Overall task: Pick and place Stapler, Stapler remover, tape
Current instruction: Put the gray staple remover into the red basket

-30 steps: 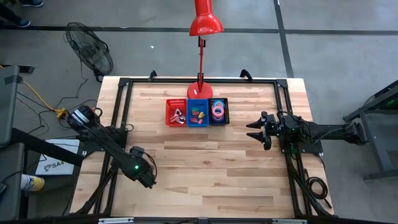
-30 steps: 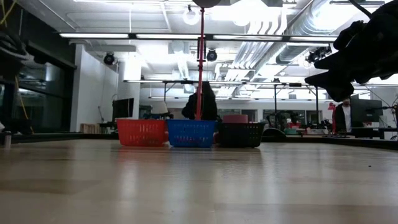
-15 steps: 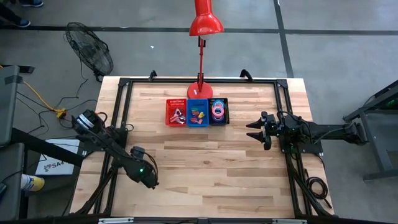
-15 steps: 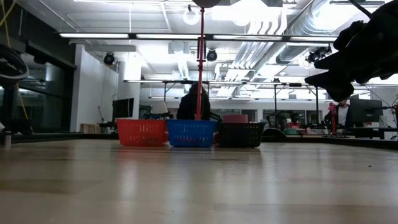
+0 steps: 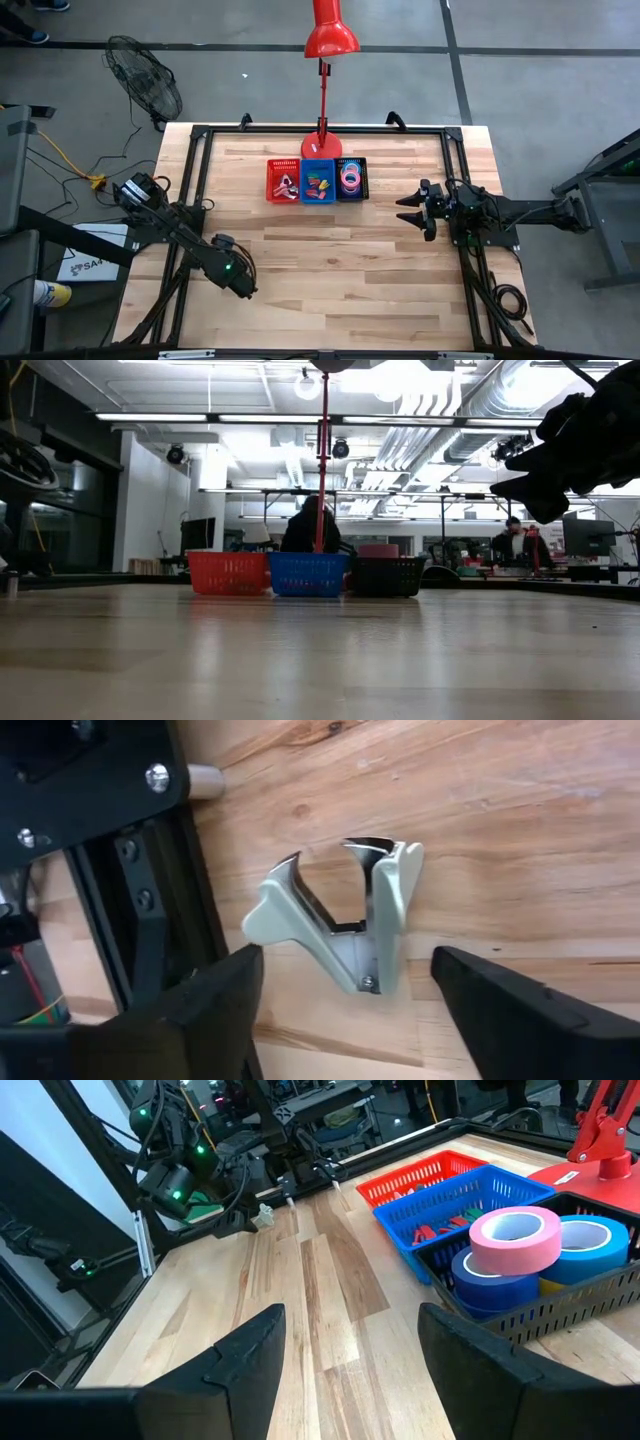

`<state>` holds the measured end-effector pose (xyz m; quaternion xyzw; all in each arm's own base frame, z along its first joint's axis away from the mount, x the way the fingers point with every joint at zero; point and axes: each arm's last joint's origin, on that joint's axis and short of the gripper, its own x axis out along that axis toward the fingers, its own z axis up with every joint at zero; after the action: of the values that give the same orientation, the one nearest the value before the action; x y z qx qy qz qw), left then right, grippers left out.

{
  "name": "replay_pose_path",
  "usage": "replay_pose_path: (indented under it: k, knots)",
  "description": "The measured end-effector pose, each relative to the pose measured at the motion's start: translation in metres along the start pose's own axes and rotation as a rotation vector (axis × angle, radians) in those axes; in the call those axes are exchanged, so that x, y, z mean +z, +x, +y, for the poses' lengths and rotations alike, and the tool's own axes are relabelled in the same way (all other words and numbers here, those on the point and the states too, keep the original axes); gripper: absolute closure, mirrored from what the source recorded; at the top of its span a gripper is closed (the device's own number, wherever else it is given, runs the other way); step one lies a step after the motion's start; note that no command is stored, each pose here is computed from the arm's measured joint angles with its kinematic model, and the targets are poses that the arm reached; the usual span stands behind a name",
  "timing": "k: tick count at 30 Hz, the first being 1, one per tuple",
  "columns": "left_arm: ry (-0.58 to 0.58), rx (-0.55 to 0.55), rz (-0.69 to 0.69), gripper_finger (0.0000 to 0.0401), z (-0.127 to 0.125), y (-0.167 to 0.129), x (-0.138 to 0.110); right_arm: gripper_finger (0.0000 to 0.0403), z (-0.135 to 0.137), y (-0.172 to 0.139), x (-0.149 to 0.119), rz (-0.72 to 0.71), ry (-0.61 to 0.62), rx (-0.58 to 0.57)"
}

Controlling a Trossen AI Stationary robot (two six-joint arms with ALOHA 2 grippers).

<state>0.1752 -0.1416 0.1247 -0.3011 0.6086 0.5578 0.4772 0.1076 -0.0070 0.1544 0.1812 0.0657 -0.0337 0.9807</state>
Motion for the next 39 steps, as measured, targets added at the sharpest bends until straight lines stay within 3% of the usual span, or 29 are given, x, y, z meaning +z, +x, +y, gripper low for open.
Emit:
replay_pose_path:
  k: [10,19,39]
  knots:
    - [-0.003,-0.026,-0.009,0.022,-0.0027,0.0014,-0.0004,0.0182,0.0,0.0,0.0,0.0,0.0,0.0]
    - [0.009,-0.06,-0.031,0.0289,-0.0052,0.0017,-0.0004,0.0182,0.0,0.0,0.0,0.0,0.0,0.0]
    - [0.096,-0.058,-0.11,0.0299,-0.005,-0.0047,0.0013,0.0182,0.0,0.0,0.0,0.0,0.0,0.0]
